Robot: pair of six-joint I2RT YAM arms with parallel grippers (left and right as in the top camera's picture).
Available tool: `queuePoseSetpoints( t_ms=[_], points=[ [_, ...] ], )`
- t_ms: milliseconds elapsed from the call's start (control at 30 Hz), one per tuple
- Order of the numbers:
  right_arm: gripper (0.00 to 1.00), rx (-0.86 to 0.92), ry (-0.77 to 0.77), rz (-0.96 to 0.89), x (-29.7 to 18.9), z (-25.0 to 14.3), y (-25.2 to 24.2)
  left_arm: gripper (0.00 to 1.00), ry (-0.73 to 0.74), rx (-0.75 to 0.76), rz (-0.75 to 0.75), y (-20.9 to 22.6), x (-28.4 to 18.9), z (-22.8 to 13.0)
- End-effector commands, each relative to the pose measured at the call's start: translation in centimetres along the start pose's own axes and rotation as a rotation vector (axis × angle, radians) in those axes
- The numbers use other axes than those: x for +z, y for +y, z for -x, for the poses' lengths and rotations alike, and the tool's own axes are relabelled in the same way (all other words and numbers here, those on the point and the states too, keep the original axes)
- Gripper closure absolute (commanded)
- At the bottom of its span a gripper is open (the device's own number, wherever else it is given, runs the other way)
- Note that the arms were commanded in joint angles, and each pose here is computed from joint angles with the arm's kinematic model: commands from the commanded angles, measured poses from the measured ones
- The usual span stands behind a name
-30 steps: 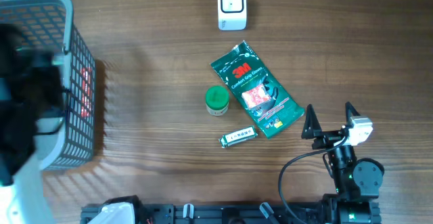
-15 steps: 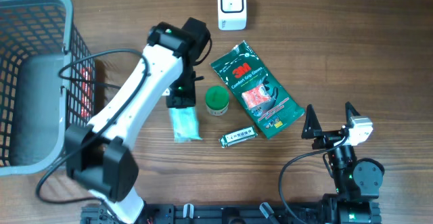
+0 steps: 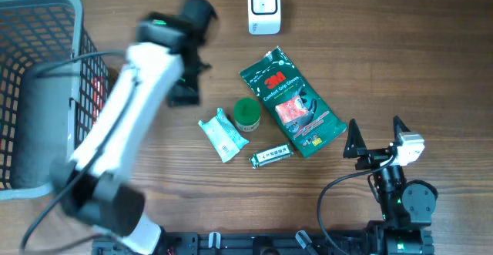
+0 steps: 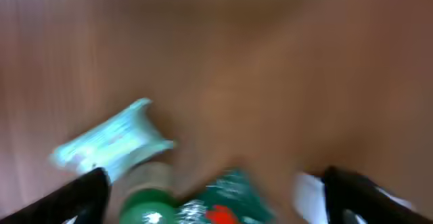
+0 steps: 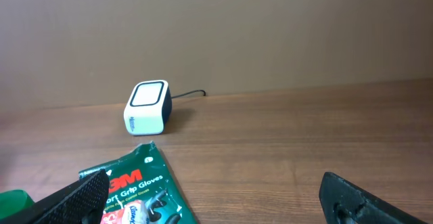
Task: Scan the item barcode
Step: 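Grasp the white packet in the basket and place it left of jar, then grasp the red Nescafe stick in basket and place it left of packet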
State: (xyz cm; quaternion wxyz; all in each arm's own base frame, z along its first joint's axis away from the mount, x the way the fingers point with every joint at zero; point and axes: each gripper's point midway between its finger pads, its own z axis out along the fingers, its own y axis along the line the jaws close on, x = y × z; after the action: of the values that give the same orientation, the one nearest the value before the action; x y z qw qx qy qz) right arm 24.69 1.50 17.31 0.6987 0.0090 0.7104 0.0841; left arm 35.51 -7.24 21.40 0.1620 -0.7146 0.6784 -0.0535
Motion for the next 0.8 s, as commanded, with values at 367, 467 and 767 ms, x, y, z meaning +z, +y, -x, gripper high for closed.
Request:
queuePoseSetpoints(
  t_ms=[367,467,767],
  points=[
    [0.00,0.005,-0.005,-0.005,0.0,0.1,-0.1,0.00,-0.586,0.106,-0.221,0.6,-13.9,28.8],
    [0.00,0.006,-0.005,-0.005,0.0,0.1,-0.1,0.00,-0.438,0.228,-0.223,-0.7,-10.7,29.2],
    [0.00,0.006,-0.005,-0.005,0.0,0.1,-0.1,0.00,-0.082,0.489,-0.066,0.2,-1.0,28.2]
  ],
)
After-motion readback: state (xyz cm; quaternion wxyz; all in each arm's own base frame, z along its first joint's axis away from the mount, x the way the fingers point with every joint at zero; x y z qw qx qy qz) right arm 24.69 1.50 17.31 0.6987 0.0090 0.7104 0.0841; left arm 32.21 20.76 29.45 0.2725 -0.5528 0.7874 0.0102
